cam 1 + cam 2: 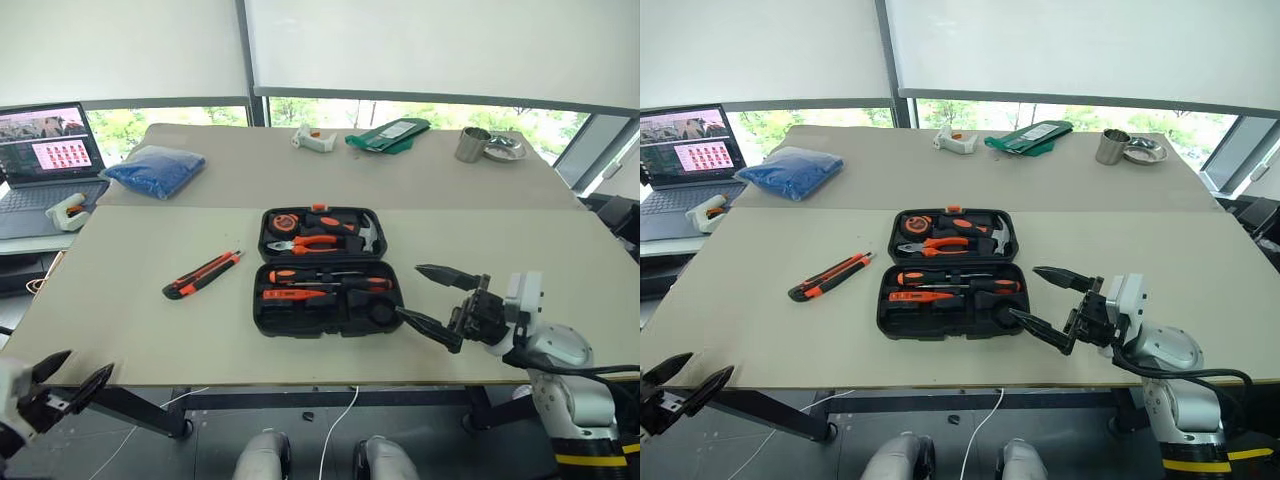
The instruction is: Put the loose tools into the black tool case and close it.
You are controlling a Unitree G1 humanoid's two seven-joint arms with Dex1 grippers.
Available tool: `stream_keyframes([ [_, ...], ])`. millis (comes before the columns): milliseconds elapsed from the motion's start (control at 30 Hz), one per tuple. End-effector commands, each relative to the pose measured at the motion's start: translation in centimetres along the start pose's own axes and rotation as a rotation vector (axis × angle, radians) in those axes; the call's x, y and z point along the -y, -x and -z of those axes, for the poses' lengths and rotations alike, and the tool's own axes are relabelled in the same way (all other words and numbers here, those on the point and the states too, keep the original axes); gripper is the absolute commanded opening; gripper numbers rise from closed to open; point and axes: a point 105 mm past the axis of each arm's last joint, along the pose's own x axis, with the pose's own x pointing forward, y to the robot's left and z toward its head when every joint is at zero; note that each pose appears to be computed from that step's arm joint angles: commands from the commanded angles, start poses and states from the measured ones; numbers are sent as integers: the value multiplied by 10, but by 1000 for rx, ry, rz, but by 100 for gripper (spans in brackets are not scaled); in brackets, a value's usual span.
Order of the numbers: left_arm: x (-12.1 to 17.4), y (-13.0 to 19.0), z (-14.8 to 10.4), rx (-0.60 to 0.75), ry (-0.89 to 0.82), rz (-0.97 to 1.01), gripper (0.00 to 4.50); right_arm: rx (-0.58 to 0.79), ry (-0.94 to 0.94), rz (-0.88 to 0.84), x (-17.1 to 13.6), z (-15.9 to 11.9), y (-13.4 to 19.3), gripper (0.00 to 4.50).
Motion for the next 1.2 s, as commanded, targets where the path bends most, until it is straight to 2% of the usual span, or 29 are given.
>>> stream_keyframes([
  [33, 3, -21, -29, 53, -32, 50, 446, 47, 50, 1, 0, -19, -9, 450],
  [133, 7, -47, -53, 81, -47, 99, 446, 51, 58, 28, 4, -26, -14, 450],
  [200, 21, -70, -73, 85, -33, 168, 446, 36, 53, 33, 4, -27, -15, 450],
  [300, 43, -102, -87, 32, -60, 277, 446, 13, 47, 26, 1, -25, -17, 450],
  [433, 60, -140, -92, -51, -108, 358, 446, -1, 46, 18, 1, -24, -19, 450],
  [567, 59, -178, -97, -101, -164, 342, 446, -8, 56, 15, 2, -28, -17, 450],
  [767, 67, -198, -84, -219, -227, 405, 446, -20, 55, 8, 0, -31, -14, 450],
  [900, 70, -199, -82, -216, -204, 433, 348, -26, 52, 11, -2, -31, -12, 450],
  [967, 71, -198, -82, -192, -190, 445, 268, -30, 49, 13, -3, -31, -10, 450],
  [1033, 74, -197, -93, -99, -200, 477, 187, -36, 48, 11, -4, -30, -9, 450],
  [1100, 79, -194, -109, 7, -206, 513, 160, -40, 51, 10, -4, -30, -7, 450],
  [1200, 96, -184, -134, 139, -323, 632, 160, -55, 63, 9, 0, -30, -2, 450],
])
